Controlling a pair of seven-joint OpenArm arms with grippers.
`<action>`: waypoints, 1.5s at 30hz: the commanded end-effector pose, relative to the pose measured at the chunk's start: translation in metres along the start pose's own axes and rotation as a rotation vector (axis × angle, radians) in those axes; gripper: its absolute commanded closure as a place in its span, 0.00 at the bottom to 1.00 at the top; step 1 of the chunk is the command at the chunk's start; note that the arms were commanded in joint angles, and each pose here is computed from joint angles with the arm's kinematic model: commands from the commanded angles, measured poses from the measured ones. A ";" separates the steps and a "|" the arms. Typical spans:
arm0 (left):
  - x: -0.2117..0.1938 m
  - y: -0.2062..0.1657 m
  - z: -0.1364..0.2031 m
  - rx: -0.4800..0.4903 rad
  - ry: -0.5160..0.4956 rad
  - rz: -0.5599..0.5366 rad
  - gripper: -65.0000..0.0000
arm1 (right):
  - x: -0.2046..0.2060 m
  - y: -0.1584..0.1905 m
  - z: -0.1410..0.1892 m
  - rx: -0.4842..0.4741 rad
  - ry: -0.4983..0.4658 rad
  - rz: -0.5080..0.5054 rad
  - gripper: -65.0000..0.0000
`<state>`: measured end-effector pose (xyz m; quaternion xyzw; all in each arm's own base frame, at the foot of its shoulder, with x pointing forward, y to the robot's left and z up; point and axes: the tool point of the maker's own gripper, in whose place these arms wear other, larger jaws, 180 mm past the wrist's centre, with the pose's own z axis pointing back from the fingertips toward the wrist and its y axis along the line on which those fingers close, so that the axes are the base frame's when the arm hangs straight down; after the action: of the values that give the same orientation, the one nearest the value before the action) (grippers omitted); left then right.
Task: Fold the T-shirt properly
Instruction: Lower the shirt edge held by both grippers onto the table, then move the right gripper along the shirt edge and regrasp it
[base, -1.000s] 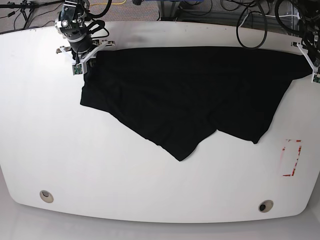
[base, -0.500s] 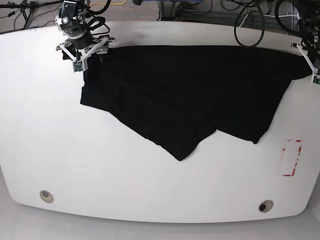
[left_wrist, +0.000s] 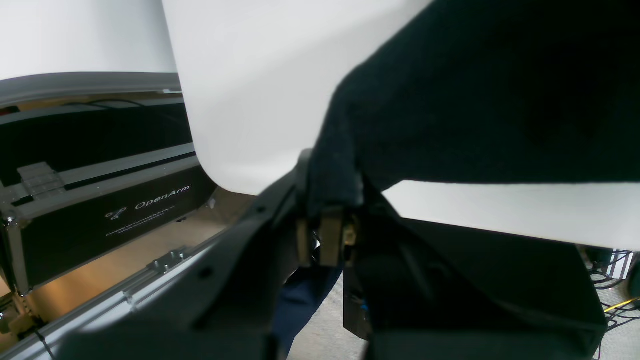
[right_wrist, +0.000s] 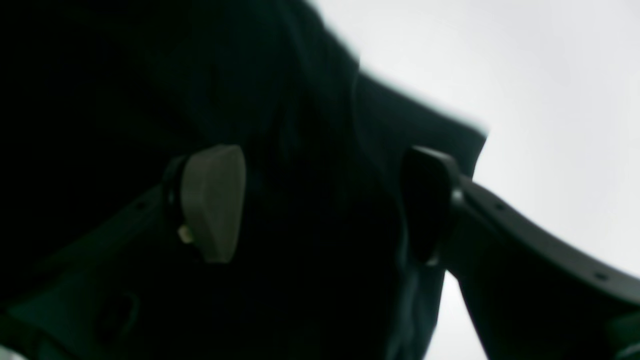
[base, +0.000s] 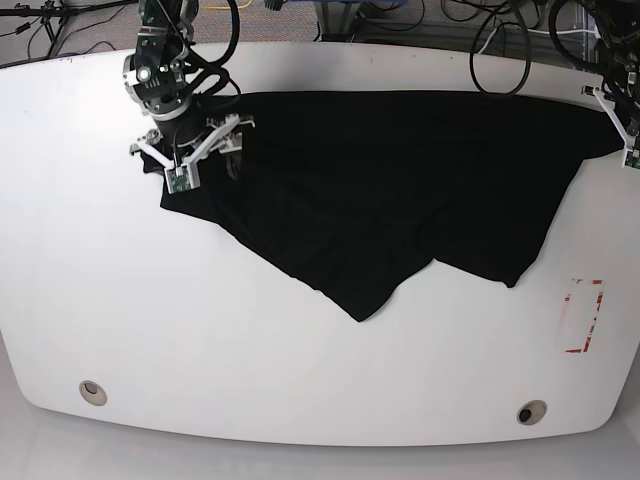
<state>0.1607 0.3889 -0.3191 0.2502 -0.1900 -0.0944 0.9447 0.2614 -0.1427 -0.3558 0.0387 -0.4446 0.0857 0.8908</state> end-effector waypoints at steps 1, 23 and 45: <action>0.005 0.009 0.004 0.029 -0.016 -0.010 1.00 | 0.028 0.001 -0.010 0.013 -0.052 0.017 0.28; 0.004 0.009 0.004 0.028 -0.014 -0.010 1.00 | 0.080 -0.002 -0.125 0.108 0.037 0.030 0.28; 0.005 0.008 0.004 0.027 -0.017 -0.009 1.00 | 0.038 0.040 -0.153 0.207 0.118 -0.021 0.28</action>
<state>0.1606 0.3883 -0.3197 0.2493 -0.1900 -0.0941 0.9449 0.3930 -0.0789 -0.4215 0.1272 -0.3803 0.1224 0.9079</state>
